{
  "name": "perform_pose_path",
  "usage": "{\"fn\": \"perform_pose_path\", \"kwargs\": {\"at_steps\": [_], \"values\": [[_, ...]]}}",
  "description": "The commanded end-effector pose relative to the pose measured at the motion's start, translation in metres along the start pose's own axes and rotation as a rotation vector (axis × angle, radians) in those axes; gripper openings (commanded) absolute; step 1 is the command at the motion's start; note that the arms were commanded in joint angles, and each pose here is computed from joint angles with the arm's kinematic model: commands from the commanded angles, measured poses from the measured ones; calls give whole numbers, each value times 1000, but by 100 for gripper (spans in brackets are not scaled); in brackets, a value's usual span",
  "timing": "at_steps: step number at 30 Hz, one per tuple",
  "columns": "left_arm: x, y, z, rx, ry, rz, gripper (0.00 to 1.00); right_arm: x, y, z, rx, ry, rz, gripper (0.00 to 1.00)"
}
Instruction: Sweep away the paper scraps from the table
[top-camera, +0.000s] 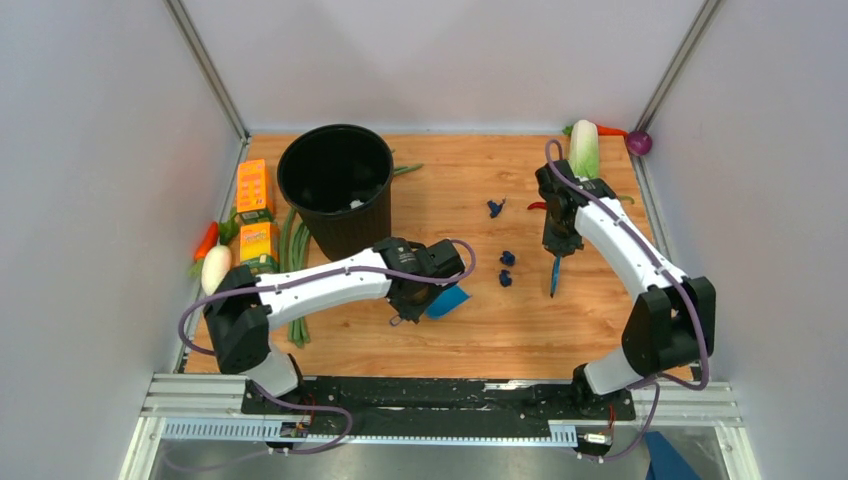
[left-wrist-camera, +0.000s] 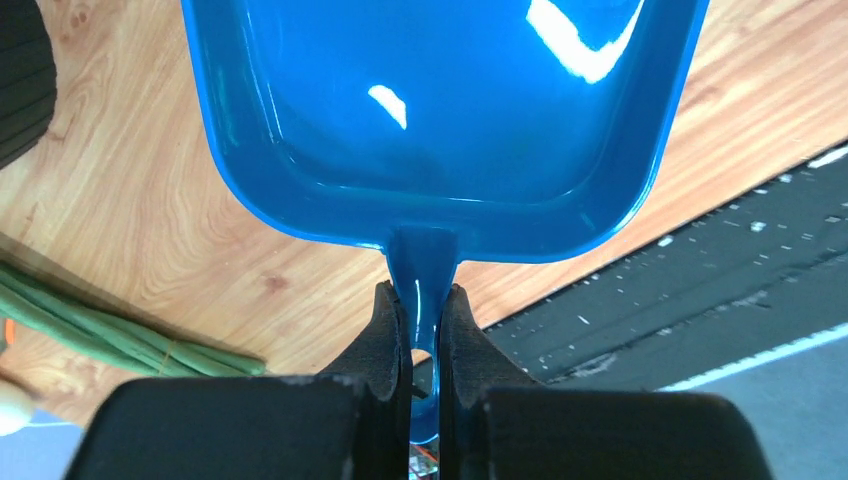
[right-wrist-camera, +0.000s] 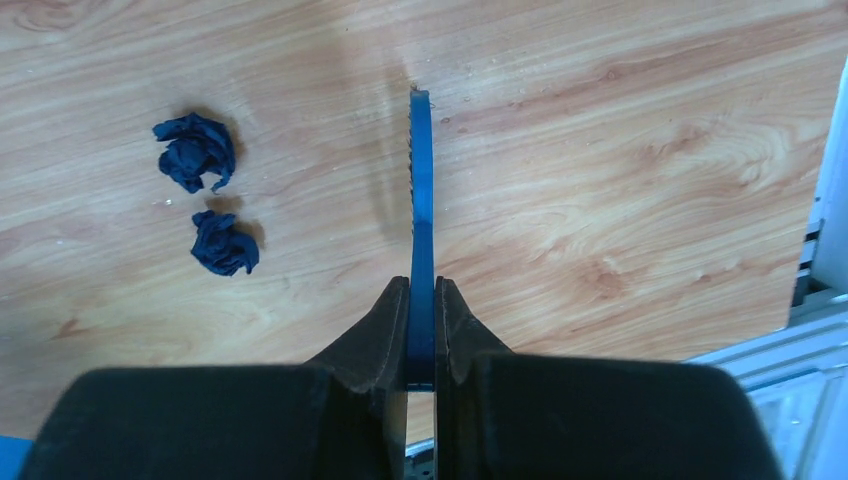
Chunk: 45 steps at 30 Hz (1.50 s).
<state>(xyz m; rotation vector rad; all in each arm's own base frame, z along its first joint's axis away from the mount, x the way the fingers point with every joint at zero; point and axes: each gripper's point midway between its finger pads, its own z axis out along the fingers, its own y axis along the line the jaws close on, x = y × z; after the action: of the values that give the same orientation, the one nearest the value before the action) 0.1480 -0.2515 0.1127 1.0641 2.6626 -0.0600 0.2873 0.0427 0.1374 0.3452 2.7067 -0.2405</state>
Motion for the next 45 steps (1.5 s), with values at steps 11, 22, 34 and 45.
{"fn": "perform_pose_path", "kwargs": {"at_steps": [11,22,34,45], "values": [[-14,-4,52,-103,55,223,0,-19,60,5,-126,-40,-259,0],[-27,-8,67,-109,69,263,0,18,109,2,-188,-24,-436,0],[-32,-10,71,-117,64,269,0,58,153,-24,-383,23,-520,0],[-33,-11,76,-115,76,288,0,77,176,-48,-598,67,-501,0]]}}
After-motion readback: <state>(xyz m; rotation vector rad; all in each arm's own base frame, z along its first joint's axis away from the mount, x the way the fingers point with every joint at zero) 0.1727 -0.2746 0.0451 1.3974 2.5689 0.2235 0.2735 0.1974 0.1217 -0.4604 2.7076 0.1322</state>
